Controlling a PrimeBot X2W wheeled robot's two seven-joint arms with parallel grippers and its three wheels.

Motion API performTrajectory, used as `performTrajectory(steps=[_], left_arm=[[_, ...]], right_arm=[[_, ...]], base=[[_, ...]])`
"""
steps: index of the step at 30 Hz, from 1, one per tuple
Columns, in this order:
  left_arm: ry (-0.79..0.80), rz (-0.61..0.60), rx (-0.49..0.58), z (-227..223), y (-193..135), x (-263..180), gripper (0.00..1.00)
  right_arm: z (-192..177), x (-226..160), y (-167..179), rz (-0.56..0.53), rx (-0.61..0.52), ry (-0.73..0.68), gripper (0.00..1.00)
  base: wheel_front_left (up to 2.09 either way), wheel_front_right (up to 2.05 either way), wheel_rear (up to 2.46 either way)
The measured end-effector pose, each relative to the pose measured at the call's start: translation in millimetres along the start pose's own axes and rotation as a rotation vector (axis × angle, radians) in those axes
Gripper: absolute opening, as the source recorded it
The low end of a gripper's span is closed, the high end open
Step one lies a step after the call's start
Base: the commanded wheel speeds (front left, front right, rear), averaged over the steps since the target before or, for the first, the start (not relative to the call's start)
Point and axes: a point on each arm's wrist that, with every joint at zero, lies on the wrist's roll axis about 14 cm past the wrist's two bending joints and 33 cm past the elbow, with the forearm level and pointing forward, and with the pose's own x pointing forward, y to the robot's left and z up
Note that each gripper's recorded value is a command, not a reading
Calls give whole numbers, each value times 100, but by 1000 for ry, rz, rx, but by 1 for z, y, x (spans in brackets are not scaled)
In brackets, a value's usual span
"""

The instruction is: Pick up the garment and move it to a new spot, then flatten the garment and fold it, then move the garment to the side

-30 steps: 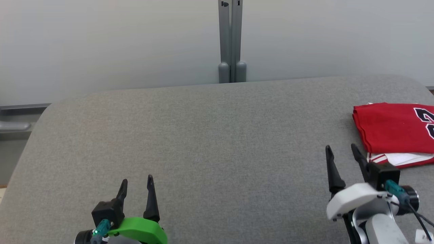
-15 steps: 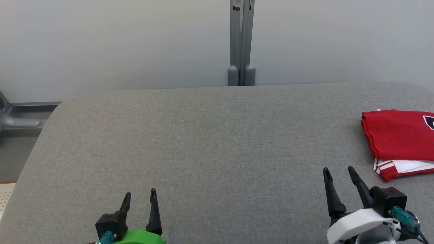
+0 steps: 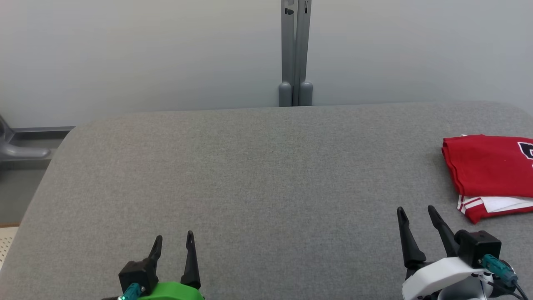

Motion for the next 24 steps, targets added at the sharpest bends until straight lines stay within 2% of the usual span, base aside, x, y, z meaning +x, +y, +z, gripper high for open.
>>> performTrajectory(steps=[9, 10, 14, 24], left_arm=[[8, 1, 12, -1, 2, -1, 100], [7, 3, 12, -1, 3, -1, 0], [47, 14, 13, -13, 6, -4, 0], [105, 54, -161, -20, 16, -1, 0]], right_arm=[[0, 1, 1, 4, -1, 4, 100], [-1, 1, 1, 4, -1, 7, 0], [-16, -4, 0, -6, 12, 53, 0], [-23, -5, -9, -51, 192, 74, 0]], base=[[0, 0, 0], [0, 0, 0], [0, 0, 0], [0, 0, 0]])
